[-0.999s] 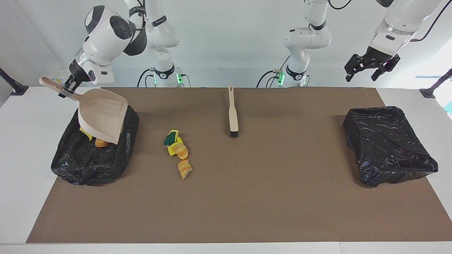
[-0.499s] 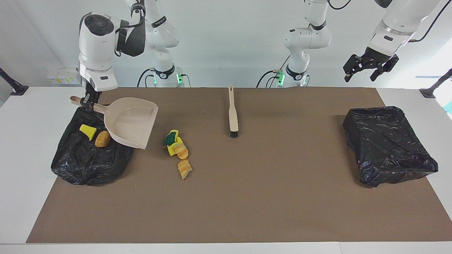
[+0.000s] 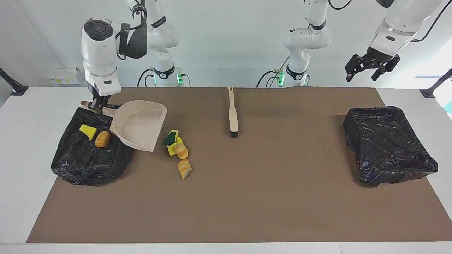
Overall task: Sweep and dump trash in bin
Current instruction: 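Bring the dustpan back to the table center with the right gripper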
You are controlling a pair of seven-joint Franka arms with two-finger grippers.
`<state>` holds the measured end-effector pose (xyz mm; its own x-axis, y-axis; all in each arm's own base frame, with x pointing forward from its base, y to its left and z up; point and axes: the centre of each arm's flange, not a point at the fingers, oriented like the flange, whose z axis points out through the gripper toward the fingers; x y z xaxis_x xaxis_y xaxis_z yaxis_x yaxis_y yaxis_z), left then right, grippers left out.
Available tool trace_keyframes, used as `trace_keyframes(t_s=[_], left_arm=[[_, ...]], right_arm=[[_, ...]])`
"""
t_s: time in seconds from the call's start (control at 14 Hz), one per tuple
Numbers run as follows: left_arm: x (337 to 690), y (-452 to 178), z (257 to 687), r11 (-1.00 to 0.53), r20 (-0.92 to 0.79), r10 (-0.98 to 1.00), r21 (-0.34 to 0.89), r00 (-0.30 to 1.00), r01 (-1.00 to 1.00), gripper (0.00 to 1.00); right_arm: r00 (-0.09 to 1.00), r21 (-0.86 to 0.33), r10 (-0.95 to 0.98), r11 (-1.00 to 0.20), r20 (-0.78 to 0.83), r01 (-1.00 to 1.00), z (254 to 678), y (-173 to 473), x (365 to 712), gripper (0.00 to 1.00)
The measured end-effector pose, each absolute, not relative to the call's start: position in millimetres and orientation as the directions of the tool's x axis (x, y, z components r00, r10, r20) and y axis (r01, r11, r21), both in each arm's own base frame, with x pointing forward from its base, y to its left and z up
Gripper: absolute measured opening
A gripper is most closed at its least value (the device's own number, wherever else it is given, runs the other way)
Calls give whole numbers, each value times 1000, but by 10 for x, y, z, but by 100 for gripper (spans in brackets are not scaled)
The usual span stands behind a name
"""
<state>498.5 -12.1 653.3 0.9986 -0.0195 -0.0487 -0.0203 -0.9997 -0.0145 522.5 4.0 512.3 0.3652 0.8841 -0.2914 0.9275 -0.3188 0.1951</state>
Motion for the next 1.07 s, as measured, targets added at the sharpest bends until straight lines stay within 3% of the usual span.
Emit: trace_keyframes(t_s=[0.29, 0.5, 0.78, 1.07], left_arm=[[5000, -113, 6512, -1000, -52, -18, -14, 998, -19, 100], [5002, -89, 6513, -1000, -51, -14, -14, 999, -14, 100], [5015, -101, 6518, -1000, -41, -16, -11, 999, -16, 100], [5018, -96, 6515, -1000, -41, -14, -11, 999, -15, 100]], right_arm=[[630, 248, 761, -588, -152, 770, 5175, 454, 5294, 31], [838, 194, 542, -817, -65, 544, 5082, 836, 5451, 31], [945, 81, 325, -941, -45, 328, 4863, 1667, 5483, 31], [984, -8, 158, -987, -77, 158, 4703, 2321, 5484, 31]])
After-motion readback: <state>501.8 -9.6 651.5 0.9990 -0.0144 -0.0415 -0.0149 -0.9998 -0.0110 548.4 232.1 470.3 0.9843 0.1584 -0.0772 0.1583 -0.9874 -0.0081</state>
